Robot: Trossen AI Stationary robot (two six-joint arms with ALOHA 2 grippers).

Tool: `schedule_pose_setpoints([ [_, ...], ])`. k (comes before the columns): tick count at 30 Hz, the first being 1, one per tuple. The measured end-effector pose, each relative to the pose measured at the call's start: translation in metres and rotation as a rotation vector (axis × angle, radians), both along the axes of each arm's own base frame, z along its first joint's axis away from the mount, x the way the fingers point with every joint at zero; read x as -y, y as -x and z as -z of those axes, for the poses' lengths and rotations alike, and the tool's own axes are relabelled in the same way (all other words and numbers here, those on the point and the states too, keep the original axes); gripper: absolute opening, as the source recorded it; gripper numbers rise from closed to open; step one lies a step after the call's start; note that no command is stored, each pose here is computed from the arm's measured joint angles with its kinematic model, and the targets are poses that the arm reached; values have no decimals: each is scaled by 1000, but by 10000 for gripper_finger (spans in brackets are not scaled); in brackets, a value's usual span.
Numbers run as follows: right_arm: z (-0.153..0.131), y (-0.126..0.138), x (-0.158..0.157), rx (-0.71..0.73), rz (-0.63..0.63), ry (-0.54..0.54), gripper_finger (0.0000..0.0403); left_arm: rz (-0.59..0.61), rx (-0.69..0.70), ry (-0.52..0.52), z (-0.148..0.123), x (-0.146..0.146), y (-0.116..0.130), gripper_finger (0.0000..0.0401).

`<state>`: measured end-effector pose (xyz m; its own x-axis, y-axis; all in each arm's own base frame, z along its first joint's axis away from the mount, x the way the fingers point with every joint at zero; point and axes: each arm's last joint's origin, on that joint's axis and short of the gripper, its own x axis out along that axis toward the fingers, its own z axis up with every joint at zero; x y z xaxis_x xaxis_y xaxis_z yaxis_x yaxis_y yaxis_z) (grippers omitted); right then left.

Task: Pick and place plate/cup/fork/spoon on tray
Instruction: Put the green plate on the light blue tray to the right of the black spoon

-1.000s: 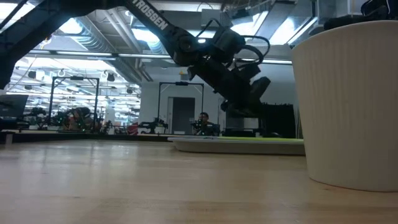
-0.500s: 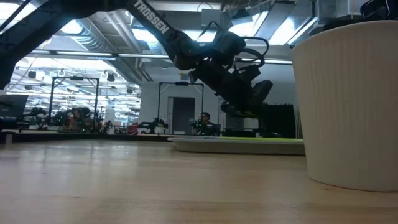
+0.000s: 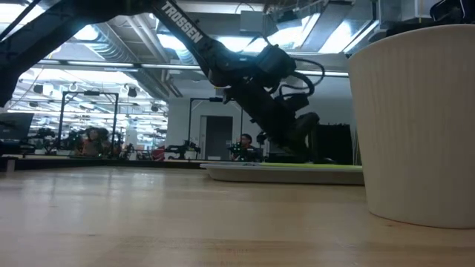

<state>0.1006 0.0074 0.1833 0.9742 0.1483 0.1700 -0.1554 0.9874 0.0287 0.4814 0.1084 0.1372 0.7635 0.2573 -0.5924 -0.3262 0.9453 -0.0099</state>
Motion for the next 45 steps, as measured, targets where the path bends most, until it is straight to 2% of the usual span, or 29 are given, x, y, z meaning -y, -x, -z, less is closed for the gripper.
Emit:
schedule_pose_setpoints([
  [18, 0, 0, 0, -2, -2, -9, 51, 54, -76, 40, 6, 37, -2, 4],
  [26, 0, 0, 0, -5, -4, -25, 51, 72, -59, 111, 6, 39, -2, 2],
  [41, 0, 0, 0, -5, -4, -23, 51, 160, -10, 176, 3, 58, -7, 2],
  [45, 0, 0, 0, -5, -4, -23, 51, 182, 65, 167, -3, 61, -12, 4],
])
